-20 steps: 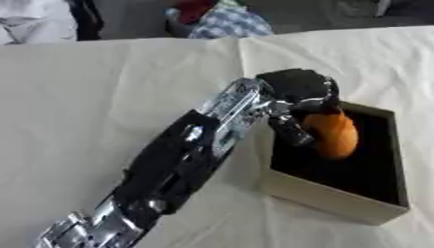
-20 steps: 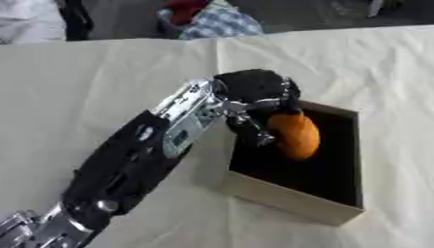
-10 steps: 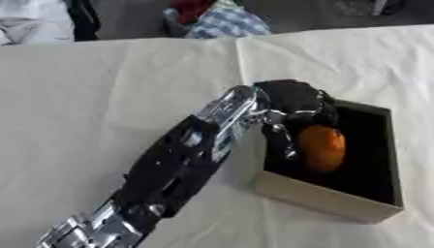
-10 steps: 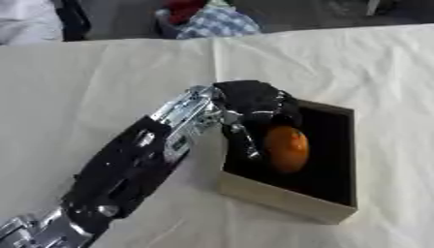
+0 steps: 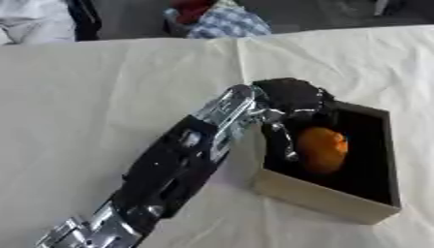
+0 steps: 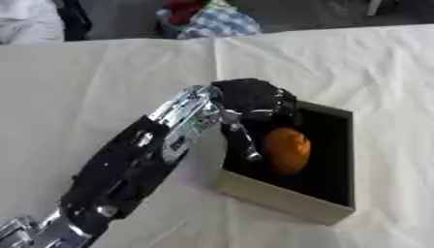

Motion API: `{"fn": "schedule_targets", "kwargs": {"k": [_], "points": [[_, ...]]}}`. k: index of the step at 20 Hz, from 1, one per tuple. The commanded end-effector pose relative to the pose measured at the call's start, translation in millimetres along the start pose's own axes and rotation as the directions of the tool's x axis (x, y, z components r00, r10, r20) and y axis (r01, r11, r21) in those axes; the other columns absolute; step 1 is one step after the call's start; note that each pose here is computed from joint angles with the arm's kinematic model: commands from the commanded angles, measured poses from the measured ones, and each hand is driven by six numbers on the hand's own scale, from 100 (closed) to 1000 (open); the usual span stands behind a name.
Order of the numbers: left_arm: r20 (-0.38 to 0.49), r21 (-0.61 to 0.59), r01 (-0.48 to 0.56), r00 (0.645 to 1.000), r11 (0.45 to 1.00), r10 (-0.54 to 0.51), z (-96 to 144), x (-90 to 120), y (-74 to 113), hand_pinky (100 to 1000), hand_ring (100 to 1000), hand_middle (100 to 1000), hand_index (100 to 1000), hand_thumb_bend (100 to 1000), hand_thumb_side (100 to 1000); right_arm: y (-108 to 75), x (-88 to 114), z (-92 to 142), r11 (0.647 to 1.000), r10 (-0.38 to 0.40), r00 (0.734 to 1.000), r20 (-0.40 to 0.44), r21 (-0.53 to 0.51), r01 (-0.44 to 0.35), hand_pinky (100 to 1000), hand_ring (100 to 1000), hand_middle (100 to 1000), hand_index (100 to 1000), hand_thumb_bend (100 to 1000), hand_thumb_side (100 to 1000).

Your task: Pick up objects on the table and place them in the box.

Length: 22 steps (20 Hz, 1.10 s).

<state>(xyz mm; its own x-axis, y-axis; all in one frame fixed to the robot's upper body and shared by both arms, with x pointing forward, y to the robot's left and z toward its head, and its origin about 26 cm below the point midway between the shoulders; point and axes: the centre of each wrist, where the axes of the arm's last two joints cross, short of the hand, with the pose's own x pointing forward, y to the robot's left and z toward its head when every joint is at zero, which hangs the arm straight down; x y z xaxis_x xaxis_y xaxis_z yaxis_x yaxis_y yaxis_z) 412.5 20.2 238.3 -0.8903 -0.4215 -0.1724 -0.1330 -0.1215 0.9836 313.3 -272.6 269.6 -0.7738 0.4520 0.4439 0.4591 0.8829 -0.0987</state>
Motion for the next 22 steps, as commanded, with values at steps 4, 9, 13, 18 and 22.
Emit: {"fn": "schedule_targets", "kwargs": {"k": [4, 9, 13, 18, 22], "points": [[0.025, 0.148, -0.021, 1.0, 0.989, 0.018, 16, 7, 45.8, 606, 721, 738, 797, 414, 251, -4.5, 6, -5, 1.0, 0.004, 1.0, 0.026, -0.012, -0.004, 588, 685, 577, 773, 100, 803], [0.044, 0.26, -0.059, 0.998, 0.964, 0.049, 33, 14, 73.5, 603, 715, 737, 791, 394, 257, -5.5, 6, -6, 1.0, 0.011, 1.0, 0.029, -0.018, -0.01, 590, 686, 579, 773, 100, 800], [0.044, 0.345, -0.077, 0.997, 0.936, 0.065, 49, 16, 91.4, 614, 724, 744, 795, 371, 273, -7.0, 5, -6, 1.0, 0.021, 0.999, 0.034, -0.023, -0.02, 592, 687, 580, 773, 100, 801], [0.019, 0.496, -0.09, 0.996, 0.864, 0.092, 86, 12, 114.1, 631, 739, 757, 798, 348, 291, -9.5, 4, -6, 0.999, 0.039, 0.999, 0.032, -0.02, -0.039, 593, 688, 581, 773, 100, 801], [-0.047, 0.592, -0.073, 0.991, 0.803, 0.125, 127, 1, 122.6, 632, 740, 758, 796, 328, 342, -12.7, 3, -5, 0.998, 0.059, 0.998, 0.028, -0.02, -0.059, 593, 688, 582, 773, 100, 800]]}}
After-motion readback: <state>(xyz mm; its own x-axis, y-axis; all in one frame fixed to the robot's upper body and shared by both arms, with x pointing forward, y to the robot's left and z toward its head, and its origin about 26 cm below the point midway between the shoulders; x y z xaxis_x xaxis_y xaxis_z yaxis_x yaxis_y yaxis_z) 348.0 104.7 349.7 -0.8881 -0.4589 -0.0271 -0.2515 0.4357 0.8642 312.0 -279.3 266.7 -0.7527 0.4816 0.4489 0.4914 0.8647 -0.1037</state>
